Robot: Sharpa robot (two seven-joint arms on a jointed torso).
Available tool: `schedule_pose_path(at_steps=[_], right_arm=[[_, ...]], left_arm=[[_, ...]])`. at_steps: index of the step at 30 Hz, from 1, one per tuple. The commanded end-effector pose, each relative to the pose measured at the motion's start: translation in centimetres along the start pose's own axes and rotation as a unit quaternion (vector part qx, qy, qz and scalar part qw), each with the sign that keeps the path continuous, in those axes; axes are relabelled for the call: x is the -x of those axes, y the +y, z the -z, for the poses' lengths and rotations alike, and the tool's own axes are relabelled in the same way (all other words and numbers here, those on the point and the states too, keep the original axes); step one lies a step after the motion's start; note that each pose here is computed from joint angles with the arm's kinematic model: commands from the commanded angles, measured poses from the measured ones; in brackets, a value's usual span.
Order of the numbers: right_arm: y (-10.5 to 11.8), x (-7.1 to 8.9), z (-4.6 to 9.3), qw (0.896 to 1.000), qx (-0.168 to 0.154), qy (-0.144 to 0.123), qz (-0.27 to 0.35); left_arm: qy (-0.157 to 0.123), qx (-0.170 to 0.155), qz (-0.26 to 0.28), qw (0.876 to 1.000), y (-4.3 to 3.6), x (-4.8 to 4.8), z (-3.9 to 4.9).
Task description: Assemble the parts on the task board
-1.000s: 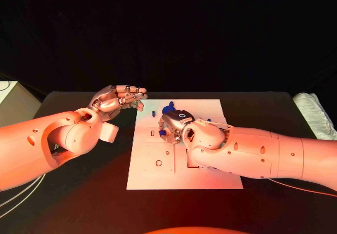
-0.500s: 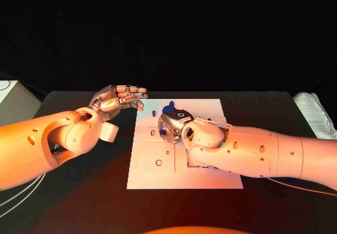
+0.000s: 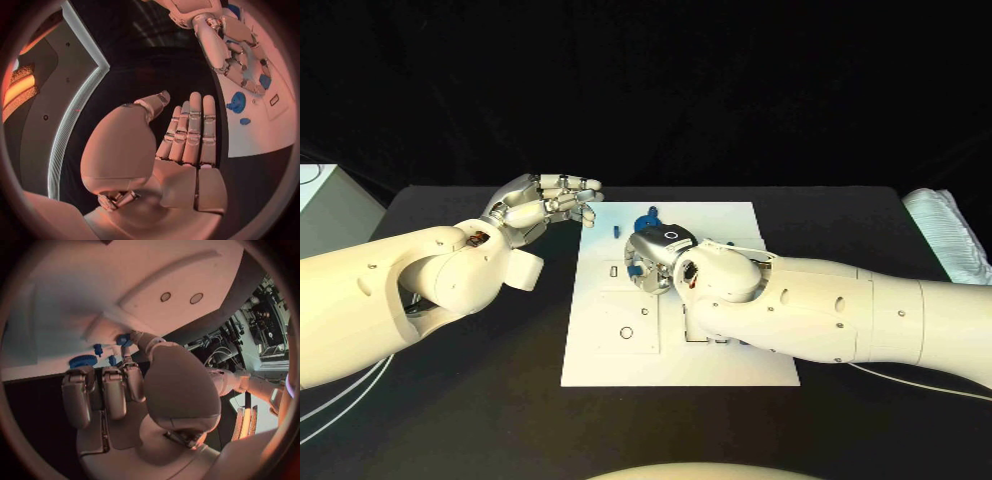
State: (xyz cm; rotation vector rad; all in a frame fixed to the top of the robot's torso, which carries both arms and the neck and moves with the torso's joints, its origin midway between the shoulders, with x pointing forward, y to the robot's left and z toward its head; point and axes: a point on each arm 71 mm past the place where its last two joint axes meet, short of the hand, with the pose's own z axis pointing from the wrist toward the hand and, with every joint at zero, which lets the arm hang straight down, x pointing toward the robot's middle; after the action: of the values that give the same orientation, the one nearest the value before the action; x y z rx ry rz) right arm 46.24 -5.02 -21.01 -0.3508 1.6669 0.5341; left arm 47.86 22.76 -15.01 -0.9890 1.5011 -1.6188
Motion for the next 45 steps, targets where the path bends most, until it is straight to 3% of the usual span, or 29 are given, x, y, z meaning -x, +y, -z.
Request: schedule_pose_path(at_steps=[1, 15, 22, 25, 32, 37, 45], right_arm=[[-0.8, -1.3, 0.2, 0.999, -0.016, 0.045, 0.017], [-1.1, -1.5, 0.1, 0.998, -0.03, 0.058, 0.017], [-1.2, -1.3, 0.0, 0.999, -0.029, 0.044, 0.007], [-1.2, -1.0, 0.0, 0.999, -0.022, 0.022, -0.006], [-1.6, 0.3, 0.8, 0.996, 0.013, -0.062, -0.067], [-2.2, 1.4, 2.0, 0.986, 0.036, -0.12, -0.112], [-3.6, 2.9, 4.3, 0.965, 0.067, -0.188, -0.172]], left_arm=[[0.007, -0.001, 0.0, 1.0, -0.05, -0.17, -0.02], [0.006, 0.003, 0.0, 1.0, 0.0, -0.16, -0.01], [0.007, 0.005, -0.005, 1.0, 0.03, -0.19, 0.0], [0.008, 0.006, -0.007, 1.0, 0.04, -0.2, 0.0], [0.007, 0.007, -0.007, 1.0, 0.06, -0.1, 0.06], [0.0, 0.01, 0.007, 1.0, 0.11, 0.12, 0.16], [-0.014, 0.026, 0.022, 0.999, 0.46, 0.58, 0.4]])
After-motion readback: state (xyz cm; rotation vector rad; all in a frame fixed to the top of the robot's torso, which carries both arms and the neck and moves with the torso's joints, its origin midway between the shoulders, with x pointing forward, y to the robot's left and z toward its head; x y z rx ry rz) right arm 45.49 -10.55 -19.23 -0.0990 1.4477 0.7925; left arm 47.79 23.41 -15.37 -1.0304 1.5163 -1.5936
